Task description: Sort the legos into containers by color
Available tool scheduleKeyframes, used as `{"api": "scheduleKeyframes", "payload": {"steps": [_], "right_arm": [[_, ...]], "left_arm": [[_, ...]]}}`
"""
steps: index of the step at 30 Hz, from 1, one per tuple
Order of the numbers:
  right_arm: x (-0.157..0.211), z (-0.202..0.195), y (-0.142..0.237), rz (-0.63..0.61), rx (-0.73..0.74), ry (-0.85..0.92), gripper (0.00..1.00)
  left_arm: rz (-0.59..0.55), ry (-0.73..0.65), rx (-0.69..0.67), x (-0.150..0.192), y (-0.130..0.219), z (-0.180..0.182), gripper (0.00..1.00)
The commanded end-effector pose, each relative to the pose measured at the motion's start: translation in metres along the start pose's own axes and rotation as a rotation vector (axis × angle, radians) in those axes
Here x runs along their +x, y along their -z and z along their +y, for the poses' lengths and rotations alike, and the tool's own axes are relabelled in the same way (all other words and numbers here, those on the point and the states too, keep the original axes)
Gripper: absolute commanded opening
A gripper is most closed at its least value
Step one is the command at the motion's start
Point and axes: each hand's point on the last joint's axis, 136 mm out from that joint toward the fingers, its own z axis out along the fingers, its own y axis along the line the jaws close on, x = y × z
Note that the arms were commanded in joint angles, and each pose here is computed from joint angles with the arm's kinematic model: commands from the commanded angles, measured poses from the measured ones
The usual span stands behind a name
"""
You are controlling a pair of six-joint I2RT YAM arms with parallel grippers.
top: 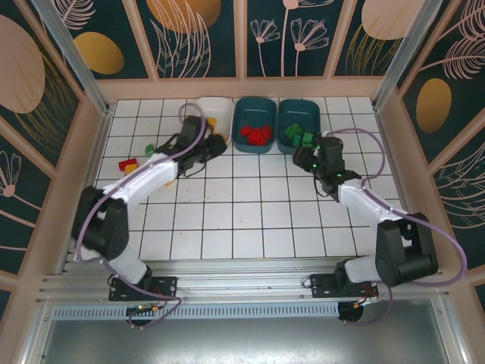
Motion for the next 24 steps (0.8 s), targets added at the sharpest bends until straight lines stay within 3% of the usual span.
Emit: {"api": "scheduleKeyframes", "payload": {"steps": [1,11,18,22,24], "right_arm": [[-0.016,-0.026,0.017,-0.077,0.06,-0.096,0.59],[-0.021,-0.061,0.037,-0.127,0.104,-0.154,0.59],[-0.023,-0.071,0.044,-0.146,0.113,-0.158,0.59],[-0.024,-0.07,0.047,-0.149,0.098,-0.159,0.59],[-0.025,-0.068,0.048,-0.151,0.088,-0.155,0.59]], "left_arm": [[0.047,-0.136,0.167,-0.001,-0.025,-0.068,0.07],[0.198,-0.307,0.507,0.028,-0.109,-0.192,0.11],[0.229,-0.243,0.547,0.039,-0.161,-0.195,0.12],[0.225,-0.225,0.552,0.04,-0.171,-0.194,0.14],[0.213,-0.228,0.559,0.037,-0.171,-0.197,0.2]]}}
